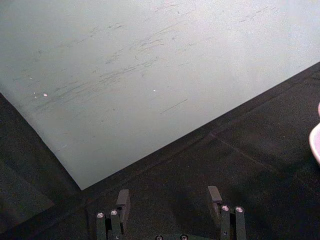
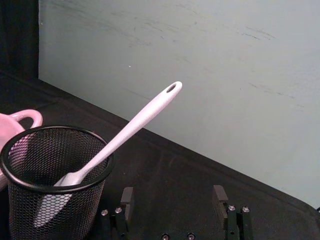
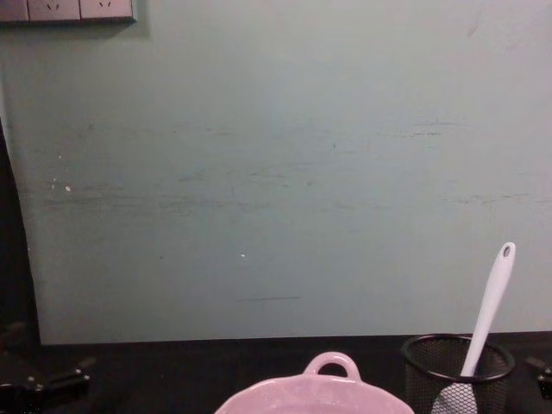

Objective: Use the one hand to pick up the spoon and stir the clear water in the bowl.

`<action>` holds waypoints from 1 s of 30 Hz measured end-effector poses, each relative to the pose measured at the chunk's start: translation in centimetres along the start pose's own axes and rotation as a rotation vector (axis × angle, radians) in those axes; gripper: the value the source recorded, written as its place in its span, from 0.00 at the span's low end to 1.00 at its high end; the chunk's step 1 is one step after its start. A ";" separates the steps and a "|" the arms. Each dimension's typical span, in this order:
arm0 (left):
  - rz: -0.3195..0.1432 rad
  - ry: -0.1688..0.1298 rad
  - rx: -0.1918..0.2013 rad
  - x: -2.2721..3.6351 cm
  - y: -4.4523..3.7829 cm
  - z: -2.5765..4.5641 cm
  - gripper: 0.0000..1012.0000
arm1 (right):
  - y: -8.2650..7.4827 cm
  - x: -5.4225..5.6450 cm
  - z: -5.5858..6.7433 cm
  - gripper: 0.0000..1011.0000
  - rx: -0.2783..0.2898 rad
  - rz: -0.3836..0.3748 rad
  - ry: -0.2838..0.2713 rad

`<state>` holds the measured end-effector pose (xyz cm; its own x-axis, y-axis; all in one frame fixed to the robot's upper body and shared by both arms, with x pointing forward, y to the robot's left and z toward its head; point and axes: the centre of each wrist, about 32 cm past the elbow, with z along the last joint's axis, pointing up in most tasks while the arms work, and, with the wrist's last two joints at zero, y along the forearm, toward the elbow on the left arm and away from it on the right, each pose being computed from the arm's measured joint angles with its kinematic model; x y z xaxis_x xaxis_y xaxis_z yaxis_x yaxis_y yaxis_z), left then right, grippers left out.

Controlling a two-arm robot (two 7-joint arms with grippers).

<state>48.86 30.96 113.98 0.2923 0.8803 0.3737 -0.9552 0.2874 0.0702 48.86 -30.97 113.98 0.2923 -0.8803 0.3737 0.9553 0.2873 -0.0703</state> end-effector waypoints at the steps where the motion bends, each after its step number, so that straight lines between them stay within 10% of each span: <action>1: 0.000 0.000 0.000 0.00 0.00 0.00 1.00 | 0.0 0.0 0.0 0.99 0.000 0.000 0.000; 30: 0.000 0.000 0.000 0.00 0.00 0.00 1.00 | 0.0 0.0 0.0 0.99 0.000 0.000 0.000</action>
<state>48.86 30.97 113.98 0.2923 0.8803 0.3737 -0.9553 0.2873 0.0702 48.86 -30.96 113.98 0.2923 -0.8803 0.3737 0.9552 0.2874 -0.0702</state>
